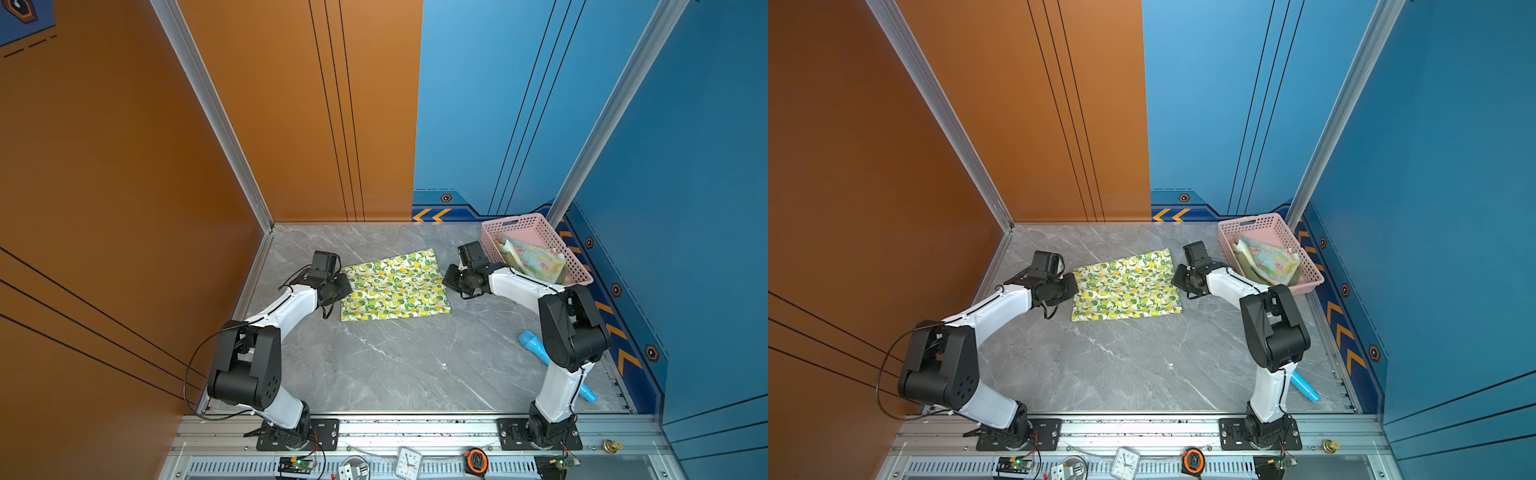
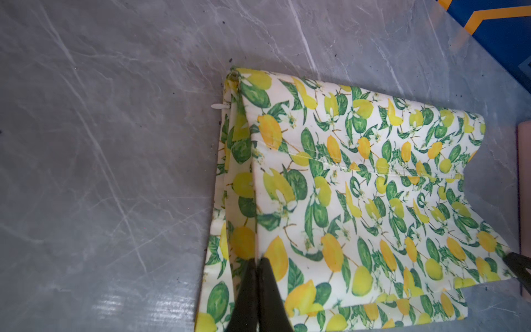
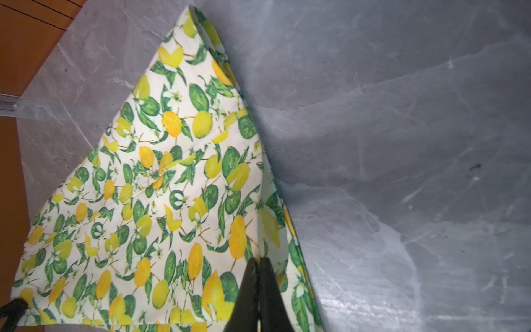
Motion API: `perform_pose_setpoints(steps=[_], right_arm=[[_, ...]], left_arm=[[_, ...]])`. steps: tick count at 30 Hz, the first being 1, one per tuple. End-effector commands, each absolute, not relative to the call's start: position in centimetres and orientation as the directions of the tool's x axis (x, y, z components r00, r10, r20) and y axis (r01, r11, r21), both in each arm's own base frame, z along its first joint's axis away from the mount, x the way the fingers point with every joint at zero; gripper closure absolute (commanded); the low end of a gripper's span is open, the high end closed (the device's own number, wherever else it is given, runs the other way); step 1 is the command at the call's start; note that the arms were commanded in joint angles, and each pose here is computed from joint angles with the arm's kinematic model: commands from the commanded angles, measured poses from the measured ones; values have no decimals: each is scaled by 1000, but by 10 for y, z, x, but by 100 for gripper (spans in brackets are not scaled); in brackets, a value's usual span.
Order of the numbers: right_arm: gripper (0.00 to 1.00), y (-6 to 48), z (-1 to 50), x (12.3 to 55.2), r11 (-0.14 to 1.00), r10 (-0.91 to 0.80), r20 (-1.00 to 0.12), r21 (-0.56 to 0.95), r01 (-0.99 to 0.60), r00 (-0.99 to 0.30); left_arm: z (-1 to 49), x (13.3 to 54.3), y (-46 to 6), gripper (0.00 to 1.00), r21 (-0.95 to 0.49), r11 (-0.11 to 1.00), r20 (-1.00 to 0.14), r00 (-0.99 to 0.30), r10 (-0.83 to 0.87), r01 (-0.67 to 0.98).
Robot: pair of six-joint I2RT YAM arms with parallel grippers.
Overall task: Fold and stack skirts
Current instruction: Smooth out the skirt at the center of the table.
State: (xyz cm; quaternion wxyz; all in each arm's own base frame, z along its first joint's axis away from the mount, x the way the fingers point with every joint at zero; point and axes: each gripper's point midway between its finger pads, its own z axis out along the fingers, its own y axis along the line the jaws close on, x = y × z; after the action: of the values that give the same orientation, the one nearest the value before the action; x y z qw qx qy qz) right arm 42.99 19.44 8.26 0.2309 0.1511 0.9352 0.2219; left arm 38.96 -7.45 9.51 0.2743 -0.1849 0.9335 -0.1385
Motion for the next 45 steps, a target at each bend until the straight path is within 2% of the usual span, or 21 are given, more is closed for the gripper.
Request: perform_pose_setpoints(steps=[1, 13, 23, 26, 28, 31, 33, 34, 37, 45], right_arm=[[100, 195, 106, 422, 866, 378, -389, 469, 173, -840], [100, 192, 103, 384, 887, 347, -377, 430, 169, -859], [100, 186, 55, 367, 919, 307, -330, 348, 187, -893], [97, 186, 40, 365, 930, 284, -314, 320, 181, -906], [83, 186, 34, 363, 933, 275, -303, 312, 178, -912], [58, 185, 42, 365, 937, 266, -325, 308, 164, -908], [47, 183, 51, 369, 937, 267, -344, 311, 159, -900], [45, 183, 55, 371, 938, 265, -351, 310, 156, -898], [44, 186, 69, 379, 938, 258, -378, 317, 138, -889], [46, 226, 100, 410, 938, 186, -460, 347, 17, -868]], left_arm=[[108, 385, -69, 100, -351, 900, -471, -782, -409, -259], [98, 358, -64, 100, -355, 892, -455, -782, -426, -279], [50, 335, -70, 100, -307, 903, -400, -821, -408, -299], [37, 333, -71, 97, -291, 906, -373, -836, -402, -307], [38, 333, -72, 85, -289, 908, -378, -836, -399, -303], [52, 335, -72, 57, -292, 911, -402, -826, -394, -292], [66, 338, -70, 41, -287, 914, -428, -815, -391, -287], [74, 339, -68, 37, -282, 916, -444, -808, -388, -285], [95, 344, -63, 32, -265, 922, -492, -783, -381, -282], [114, 371, -88, 30, -267, 943, -529, -787, -317, -201]])
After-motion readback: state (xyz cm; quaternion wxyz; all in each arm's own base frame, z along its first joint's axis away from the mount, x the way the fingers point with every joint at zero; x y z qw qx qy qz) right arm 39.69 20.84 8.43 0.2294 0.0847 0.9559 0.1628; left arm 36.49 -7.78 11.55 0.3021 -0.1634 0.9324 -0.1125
